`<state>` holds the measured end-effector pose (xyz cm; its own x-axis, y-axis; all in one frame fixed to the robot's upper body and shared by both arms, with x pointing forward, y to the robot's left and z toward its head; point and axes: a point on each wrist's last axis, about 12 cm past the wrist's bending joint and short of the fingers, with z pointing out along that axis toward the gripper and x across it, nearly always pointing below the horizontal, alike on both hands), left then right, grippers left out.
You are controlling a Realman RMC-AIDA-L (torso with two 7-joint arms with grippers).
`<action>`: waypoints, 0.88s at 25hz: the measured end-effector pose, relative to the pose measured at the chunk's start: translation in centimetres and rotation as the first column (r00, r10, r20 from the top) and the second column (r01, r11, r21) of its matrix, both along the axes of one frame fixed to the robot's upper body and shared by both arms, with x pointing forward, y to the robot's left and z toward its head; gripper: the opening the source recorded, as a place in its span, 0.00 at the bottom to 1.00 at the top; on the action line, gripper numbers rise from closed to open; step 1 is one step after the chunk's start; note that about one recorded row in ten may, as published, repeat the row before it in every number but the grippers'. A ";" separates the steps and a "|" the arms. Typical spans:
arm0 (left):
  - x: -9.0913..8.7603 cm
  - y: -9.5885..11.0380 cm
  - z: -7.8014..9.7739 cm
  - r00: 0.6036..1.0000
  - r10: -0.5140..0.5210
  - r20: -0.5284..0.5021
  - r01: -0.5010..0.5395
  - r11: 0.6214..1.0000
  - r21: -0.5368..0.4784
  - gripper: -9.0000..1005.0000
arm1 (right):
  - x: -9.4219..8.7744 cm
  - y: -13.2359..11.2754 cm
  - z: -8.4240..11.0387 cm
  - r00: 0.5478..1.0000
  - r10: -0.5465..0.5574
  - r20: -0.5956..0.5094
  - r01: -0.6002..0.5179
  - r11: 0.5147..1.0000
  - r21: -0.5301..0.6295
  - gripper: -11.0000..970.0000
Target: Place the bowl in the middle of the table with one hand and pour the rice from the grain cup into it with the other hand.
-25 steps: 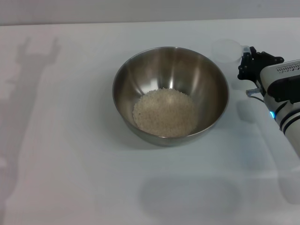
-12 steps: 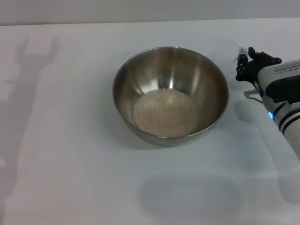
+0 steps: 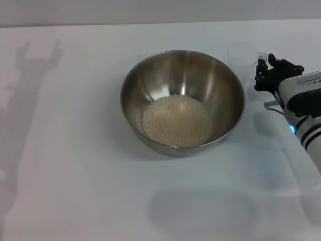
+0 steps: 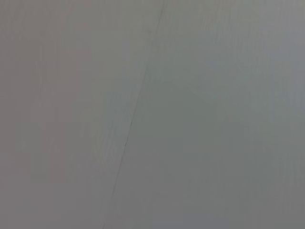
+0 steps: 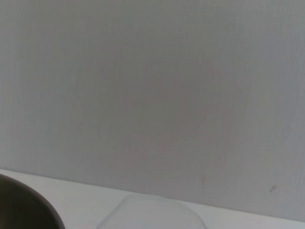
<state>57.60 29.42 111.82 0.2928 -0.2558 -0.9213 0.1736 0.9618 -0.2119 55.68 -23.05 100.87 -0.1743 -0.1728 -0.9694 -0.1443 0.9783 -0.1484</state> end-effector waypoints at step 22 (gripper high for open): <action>-0.1 0.3 0.0 1.000 0.006 0.002 -0.006 1.000 0.010 0.85 | -6.2 -0.6 -0.2 0.986 -0.068 0.153 0.053 0.994 0.098 0.27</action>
